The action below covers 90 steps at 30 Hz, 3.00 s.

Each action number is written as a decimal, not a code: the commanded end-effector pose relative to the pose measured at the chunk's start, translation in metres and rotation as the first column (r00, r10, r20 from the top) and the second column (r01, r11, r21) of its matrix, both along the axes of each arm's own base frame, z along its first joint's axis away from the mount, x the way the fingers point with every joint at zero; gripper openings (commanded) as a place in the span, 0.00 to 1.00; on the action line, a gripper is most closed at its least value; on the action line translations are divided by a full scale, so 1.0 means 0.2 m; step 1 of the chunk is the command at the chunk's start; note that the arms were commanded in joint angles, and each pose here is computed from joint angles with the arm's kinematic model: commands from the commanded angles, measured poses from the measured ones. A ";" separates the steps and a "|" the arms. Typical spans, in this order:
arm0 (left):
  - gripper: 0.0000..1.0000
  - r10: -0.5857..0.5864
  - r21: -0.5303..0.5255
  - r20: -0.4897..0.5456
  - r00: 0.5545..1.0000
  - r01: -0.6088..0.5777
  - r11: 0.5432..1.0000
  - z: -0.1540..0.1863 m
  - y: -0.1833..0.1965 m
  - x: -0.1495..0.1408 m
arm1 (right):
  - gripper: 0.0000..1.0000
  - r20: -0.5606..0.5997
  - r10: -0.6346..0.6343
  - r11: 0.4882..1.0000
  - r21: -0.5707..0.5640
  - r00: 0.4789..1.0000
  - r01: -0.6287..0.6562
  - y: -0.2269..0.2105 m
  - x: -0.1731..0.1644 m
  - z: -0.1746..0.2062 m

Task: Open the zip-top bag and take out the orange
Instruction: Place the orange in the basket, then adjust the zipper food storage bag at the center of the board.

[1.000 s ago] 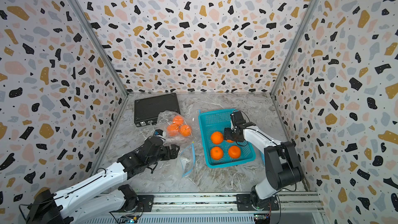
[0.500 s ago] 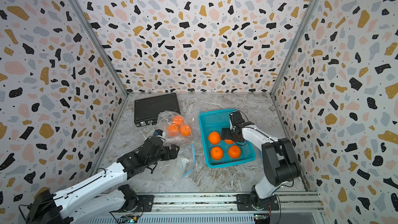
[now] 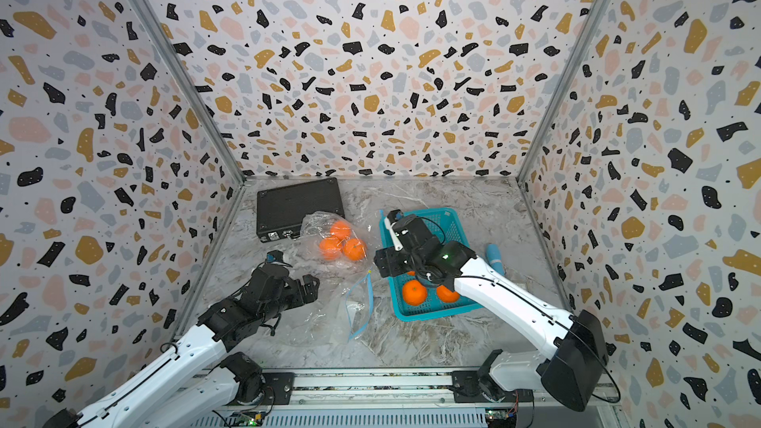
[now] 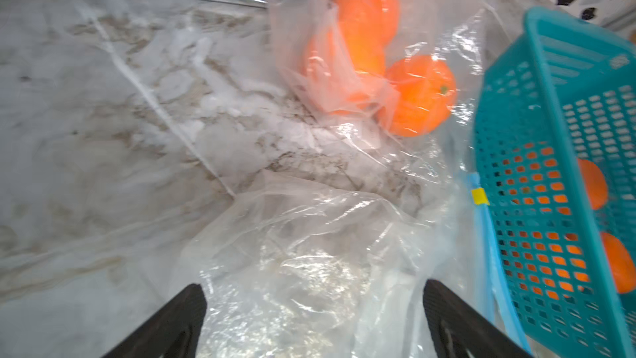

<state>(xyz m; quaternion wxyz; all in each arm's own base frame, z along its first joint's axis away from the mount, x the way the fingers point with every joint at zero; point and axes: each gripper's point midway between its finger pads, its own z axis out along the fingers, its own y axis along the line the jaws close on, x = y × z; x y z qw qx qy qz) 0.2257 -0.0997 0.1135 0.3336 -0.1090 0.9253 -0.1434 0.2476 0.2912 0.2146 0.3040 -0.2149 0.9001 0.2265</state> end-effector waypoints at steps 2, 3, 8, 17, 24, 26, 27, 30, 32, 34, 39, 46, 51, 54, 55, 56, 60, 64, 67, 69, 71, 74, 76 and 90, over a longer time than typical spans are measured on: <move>1.00 0.100 0.063 -0.075 0.992 -0.095 0.993 -0.15 0.14 -0.03 | 0.82 -0.090 0.073 0.994 -0.070 0.993 -0.079 0.20 -0.11 -0.17; 1.00 0.104 0.049 -0.081 0.991 -0.101 0.994 -0.17 0.13 -0.01 | 0.82 -0.121 0.104 0.991 -0.069 0.987 -0.113 0.26 -0.13 -0.22; 0.97 0.112 0.066 -0.141 0.984 -0.103 0.992 -0.31 0.13 0.05 | 0.80 -0.180 0.170 0.979 -0.081 0.969 -0.187 0.44 -0.23 -0.39; 0.59 0.028 -0.066 -0.142 0.989 -0.037 0.997 -0.37 -0.02 0.12 | 0.71 -0.218 0.218 0.966 -0.088 0.951 -0.242 0.55 -0.25 -0.54; 0.00 0.064 -0.020 -0.143 0.988 -0.067 0.998 -0.37 0.02 0.15 | 0.30 -0.232 0.222 0.966 -0.076 0.947 -0.245 0.54 -0.27 -0.54; 0.00 0.070 -0.007 -0.173 0.982 -0.072 0.997 -0.38 0.04 0.14 | 0.26 -0.219 0.209 0.970 -0.076 0.953 -0.231 0.50 -0.28 -0.52; 0.00 0.078 0.002 -0.175 0.981 -0.079 0.997 -0.37 0.05 0.15 | 0.25 -0.208 0.201 0.972 -0.080 0.957 -0.221 0.47 -0.29 -0.51; 0.00 0.135 0.021 -0.163 0.977 -0.133 0.991 -0.35 0.13 0.16 | 0.24 -0.173 0.195 0.977 -0.055 0.965 -0.207 0.39 -0.31 -0.50; 0.00 0.180 0.055 -0.157 0.971 -0.174 0.983 -0.32 0.19 0.16 | 0.25 -0.154 0.195 0.980 -0.018 0.969 -0.200 0.35 -0.34 -0.49; 0.00 0.234 0.092 -0.142 0.962 -0.222 0.971 -0.28 0.27 0.15 | 0.25 -0.139 0.197 0.980 0.008 0.971 -0.198 0.30 -0.36 -0.48; 0.00 0.331 0.144 -0.108 0.937 -0.315 0.938 -0.19 0.42 0.13 | 0.25 -0.167 0.210 0.978 0.037 0.963 -0.206 0.24 -0.43 -0.54; 0.00 0.370 0.107 -0.160 0.915 -0.357 0.928 -0.22 0.54 0.12 | 0.25 -0.201 0.217 0.975 0.005 0.955 -0.220 0.20 -0.47 -0.64; 0.00 0.310 0.013 -0.128 0.942 -0.311 0.950 -0.19 0.46 0.10 | 0.37 -0.152 0.245 0.969 0.074 0.957 -0.237 0.27 -0.45 -0.47; 0.00 0.297 -0.006 -0.112 0.948 -0.300 0.954 -0.14 0.45 0.07 | 0.59 -0.113 0.251 0.968 0.053 0.961 -0.246 0.32 -0.39 -0.35; 0.00 0.291 -0.010 -0.105 0.951 -0.293 0.956 -0.13 0.45 0.06 | 0.63 -0.109 0.252 0.967 0.063 0.962 -0.247 0.35 -0.38 -0.33; 0.00 0.287 -0.015 -0.093 0.953 -0.290 0.957 -0.11 0.44 0.06 | 0.66 -0.103 0.238 0.971 0.060 0.966 -0.233 0.37 -0.36 -0.31; 0.00 0.246 -0.043 -0.098 0.964 -0.251 0.967 -0.08 0.40 0.05 | 0.73 -0.071 0.135 0.986 -0.093 0.988 -0.142 0.39 -0.20 -0.34; 0.00 0.250 -0.047 -0.089 0.964 -0.255 0.966 -0.08 0.41 0.05 | 0.78 -0.113 0.118 0.956 -0.256 0.987 -0.144 0.44 -0.12 -0.53; 0.00 0.234 -0.061 -0.092 0.968 -0.240 0.969 -0.07 0.39 0.04 | 0.78 -0.083 0.081 0.931 -0.351 0.993 -0.105 0.43 -0.04 -0.64; 0.00 0.250 -0.047 -0.092 0.964 -0.255 0.966 -0.08 0.41 0.04 | 0.78 -0.076 0.054 0.905 -0.419 0.996 -0.081 0.38 -0.02 -0.70; 0.00 0.259 -0.034 -0.097 0.961 -0.264 0.964 -0.08 0.42 0.05 | 0.78 -0.064 0.036 0.898 -0.435 0.997 -0.060 0.33 -0.02 -0.76; 0.00 0.279 -0.023 -0.105 0.954 -0.283 0.959 -0.09 0.43 0.05 | 0.78 -0.088 0.028 0.889 -0.453 0.996 -0.065 0.29 -0.06 -0.85; 0.00 0.305 -0.010 -0.100 0.947 -0.307 0.952 -0.10 0.46 0.05 | 0.78 -0.114 0.025 0.890 -0.450 0.993 -0.073 0.27 -0.09 -0.92; 0.23 0.440 0.093 -0.091 0.894 -0.432 0.897 -0.08 0.60 0.09 | 0.76 -0.164 0.050 0.921 -0.374 0.985 -0.109 0.19 -0.27 -0.91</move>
